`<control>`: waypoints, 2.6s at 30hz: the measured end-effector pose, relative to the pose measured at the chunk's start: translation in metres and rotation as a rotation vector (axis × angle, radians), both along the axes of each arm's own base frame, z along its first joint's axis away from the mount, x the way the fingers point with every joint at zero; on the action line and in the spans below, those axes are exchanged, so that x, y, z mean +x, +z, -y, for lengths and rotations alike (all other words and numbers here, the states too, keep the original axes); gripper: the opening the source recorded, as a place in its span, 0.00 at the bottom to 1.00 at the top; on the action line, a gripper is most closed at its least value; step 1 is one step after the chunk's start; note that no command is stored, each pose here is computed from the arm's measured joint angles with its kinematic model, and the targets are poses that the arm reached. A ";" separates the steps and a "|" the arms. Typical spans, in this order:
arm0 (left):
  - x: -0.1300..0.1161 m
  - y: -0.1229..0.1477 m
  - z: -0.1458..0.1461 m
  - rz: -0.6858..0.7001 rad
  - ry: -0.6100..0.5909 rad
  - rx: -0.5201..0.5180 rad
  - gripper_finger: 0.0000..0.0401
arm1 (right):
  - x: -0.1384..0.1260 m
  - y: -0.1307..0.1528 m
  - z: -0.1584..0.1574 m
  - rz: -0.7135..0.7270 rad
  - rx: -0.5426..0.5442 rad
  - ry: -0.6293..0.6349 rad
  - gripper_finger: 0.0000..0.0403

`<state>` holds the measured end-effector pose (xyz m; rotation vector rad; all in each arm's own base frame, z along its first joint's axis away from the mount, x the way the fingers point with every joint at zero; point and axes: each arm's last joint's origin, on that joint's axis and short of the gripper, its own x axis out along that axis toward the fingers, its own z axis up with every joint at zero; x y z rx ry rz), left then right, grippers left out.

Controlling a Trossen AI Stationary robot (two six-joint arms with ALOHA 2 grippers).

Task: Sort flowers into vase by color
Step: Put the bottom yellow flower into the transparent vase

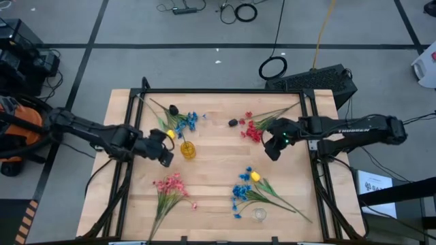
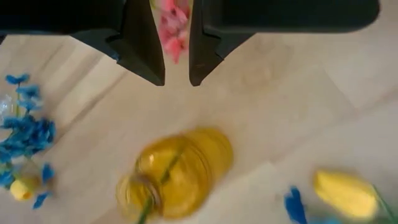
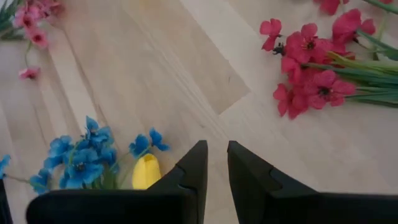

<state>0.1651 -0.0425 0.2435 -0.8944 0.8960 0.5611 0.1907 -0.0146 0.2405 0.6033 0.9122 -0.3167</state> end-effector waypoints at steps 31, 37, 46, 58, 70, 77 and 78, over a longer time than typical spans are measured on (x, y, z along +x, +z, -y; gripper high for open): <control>-0.002 -0.007 0.062 -0.091 0.133 -0.197 0.19 | -0.027 -0.063 0.009 -0.198 0.200 -0.118 0.13; -0.004 -0.008 0.061 -0.115 0.136 -0.177 0.19 | -0.028 -0.063 0.002 -0.232 0.216 -0.113 0.06; -0.006 -0.016 0.059 -0.134 0.048 -0.114 0.19 | -0.022 -0.033 -0.035 -0.285 0.129 -0.124 0.00; -0.006 -0.017 0.059 -0.134 -0.119 -0.023 0.19 | 0.003 -0.018 -0.100 -0.451 0.119 -0.114 0.00; -0.006 -0.017 0.059 -0.134 -0.180 0.010 0.19 | 0.015 -0.027 -0.130 -0.496 0.120 -0.097 0.12; -0.006 -0.017 0.059 -0.131 -0.185 0.012 0.19 | 0.018 -0.049 -0.147 -0.571 0.068 -0.063 0.25; -0.006 -0.017 0.059 -0.131 -0.185 0.012 0.19 | 0.019 -0.052 -0.149 -0.578 0.064 -0.059 0.27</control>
